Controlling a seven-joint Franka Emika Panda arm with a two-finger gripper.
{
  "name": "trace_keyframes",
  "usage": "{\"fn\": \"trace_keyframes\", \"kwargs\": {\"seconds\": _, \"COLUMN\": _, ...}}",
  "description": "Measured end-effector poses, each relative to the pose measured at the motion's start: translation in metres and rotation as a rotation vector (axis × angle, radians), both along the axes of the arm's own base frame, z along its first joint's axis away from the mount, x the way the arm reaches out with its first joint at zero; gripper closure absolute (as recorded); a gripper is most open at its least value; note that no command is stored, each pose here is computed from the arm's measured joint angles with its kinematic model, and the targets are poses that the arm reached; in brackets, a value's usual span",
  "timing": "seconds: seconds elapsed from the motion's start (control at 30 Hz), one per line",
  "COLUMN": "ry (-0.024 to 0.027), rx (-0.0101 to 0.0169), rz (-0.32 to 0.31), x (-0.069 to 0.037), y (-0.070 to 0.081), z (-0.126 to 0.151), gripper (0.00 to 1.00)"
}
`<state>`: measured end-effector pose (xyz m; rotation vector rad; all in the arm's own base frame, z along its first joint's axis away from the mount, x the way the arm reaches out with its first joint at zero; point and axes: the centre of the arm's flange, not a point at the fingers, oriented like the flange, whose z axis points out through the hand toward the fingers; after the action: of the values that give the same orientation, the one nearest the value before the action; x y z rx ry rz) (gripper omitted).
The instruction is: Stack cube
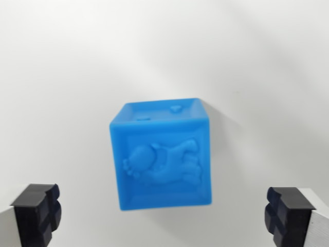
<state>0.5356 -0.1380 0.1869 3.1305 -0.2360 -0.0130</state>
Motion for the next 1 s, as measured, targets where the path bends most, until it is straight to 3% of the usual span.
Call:
{"fn": "trace_keyframes", "kwargs": {"seconds": 0.5, "ry": -0.0014, "rx": -0.0007, "rz": 0.001, "x": -0.001, "y": 0.0, "z": -0.051, "gripper": 0.0}}
{"fn": "trace_keyframes", "kwargs": {"seconds": 0.97, "ry": -0.002, "rx": -0.0005, "rz": 0.001, "x": 0.0, "y": 0.0, "z": -0.072, "gripper": 0.0}}
{"fn": "trace_keyframes", "kwargs": {"seconds": 1.0, "ry": -0.0018, "rx": -0.0005, "rz": 0.001, "x": 0.0, "y": 0.0, "z": -0.072, "gripper": 1.0}}
